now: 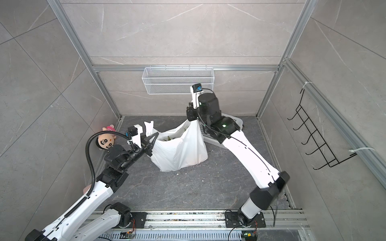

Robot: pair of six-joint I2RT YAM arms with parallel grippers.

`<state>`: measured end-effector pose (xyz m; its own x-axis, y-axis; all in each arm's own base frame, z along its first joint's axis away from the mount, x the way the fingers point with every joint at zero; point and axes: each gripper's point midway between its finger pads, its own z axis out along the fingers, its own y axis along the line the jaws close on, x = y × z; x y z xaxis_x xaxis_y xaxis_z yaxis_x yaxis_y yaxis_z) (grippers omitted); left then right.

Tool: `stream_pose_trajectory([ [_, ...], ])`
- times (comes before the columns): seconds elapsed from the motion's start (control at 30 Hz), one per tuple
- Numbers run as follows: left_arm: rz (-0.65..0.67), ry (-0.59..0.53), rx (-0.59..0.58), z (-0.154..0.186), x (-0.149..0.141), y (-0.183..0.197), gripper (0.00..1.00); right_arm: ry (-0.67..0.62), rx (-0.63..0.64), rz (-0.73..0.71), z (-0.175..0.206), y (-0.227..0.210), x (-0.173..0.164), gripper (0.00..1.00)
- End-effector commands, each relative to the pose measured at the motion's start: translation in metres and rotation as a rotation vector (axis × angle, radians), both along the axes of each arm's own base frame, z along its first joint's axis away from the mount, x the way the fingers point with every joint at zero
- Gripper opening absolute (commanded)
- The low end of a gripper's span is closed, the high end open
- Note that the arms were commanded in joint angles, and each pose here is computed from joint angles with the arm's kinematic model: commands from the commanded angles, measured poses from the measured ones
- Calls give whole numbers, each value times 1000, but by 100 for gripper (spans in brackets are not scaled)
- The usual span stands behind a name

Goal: Place the pineapple into a plastic bag & tie a knot
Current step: Adjust the plastic bag at the center of the board.

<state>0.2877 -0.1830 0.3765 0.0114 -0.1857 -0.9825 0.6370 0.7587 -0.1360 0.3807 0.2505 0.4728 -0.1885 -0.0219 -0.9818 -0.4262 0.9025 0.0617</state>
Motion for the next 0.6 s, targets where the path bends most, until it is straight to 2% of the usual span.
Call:
stream_pose_trajectory([
  [0.0, 72, -114, -27, 51, -4, 15, 0, -114, 51, 23, 39, -19, -28, 0],
  [0.1, 6, -125, 12, 50, -9, 4, 0, -84, 45, 109, 23, -17, -49, 0],
  [0.23, -110, -44, 43, 11, -4, -18, 0, -21, 34, 253, -24, -1, -70, 0],
  [0.43, -192, 58, 75, -39, 12, -40, 0, 58, -4, 365, -89, 16, -79, 0],
  [0.57, -196, 113, 82, -56, 23, -45, 0, 98, -12, 404, -99, 25, -78, 0],
])
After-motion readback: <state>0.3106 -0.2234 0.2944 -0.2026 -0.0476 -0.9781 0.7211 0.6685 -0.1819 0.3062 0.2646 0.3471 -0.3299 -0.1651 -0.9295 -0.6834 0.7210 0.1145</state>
